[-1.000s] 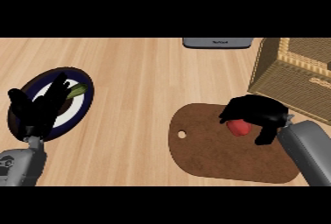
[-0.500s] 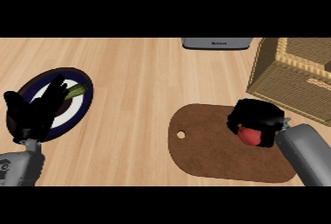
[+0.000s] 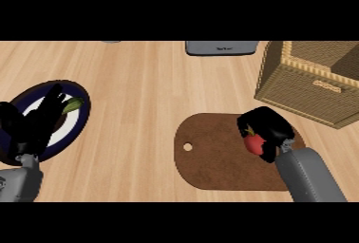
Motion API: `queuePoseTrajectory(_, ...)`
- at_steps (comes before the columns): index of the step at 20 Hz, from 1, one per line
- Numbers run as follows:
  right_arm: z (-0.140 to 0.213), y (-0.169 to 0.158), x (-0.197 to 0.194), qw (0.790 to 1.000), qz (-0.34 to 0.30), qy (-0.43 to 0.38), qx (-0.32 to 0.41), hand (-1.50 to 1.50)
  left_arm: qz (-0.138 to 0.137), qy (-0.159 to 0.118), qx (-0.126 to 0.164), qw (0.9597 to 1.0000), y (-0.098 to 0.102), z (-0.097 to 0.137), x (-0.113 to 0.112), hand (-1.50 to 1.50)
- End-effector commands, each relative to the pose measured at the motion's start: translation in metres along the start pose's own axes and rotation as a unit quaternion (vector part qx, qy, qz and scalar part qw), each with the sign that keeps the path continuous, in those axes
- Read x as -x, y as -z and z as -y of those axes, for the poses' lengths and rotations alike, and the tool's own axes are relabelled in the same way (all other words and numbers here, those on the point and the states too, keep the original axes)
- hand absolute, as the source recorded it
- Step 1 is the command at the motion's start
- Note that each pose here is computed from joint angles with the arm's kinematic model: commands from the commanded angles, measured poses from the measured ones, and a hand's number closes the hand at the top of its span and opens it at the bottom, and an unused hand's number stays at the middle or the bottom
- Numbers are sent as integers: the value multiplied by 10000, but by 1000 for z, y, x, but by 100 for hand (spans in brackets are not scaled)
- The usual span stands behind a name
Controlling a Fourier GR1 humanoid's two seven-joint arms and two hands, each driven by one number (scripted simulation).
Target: Pick the bell pepper from the cutting board and place it in the basket
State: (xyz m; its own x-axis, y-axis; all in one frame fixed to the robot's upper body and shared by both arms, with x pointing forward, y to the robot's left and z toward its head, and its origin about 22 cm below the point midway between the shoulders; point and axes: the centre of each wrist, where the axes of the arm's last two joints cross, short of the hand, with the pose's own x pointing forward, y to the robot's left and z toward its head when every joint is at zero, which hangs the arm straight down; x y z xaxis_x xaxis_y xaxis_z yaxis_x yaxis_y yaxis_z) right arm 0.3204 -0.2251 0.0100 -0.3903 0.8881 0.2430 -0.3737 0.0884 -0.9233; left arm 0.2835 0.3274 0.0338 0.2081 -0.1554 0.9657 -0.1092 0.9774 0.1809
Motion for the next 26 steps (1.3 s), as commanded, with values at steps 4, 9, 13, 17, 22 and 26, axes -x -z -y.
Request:
queuePoseTrajectory(4, -23, -1, -40, 9653, -710, 2358, 875, 150, -49, -57, 111, 9999, -2, 4, 3, 0)
queuePoseTrajectory(9, 23, -6, -90, 9234, 32, 3064, 2313, 150, -6, 17, 278, 9996, 4, 12, -3, 0)
queuePoseTrajectory(13, 51, -32, -140, 8919, -250, 3238, 3148, 150, -18, 79, 201, 9998, 0, -2, 3, 0)
queuePoseTrajectory(17, 78, -55, -182, 8723, -745, 3170, 3648, 150, 11, 45, 265, 9996, -3, 13, -6, 0)
queuePoseTrajectory(22, 142, -65, -215, 8606, -1234, 2833, 4047, 150, 65, 107, 266, 9996, 12, 20, -11, 0)
queuePoseTrajectory(26, 161, -68, -221, 8489, -1450, 2725, 4290, 150, 151, 33, 301, 9994, 4, -3, -12, 0)
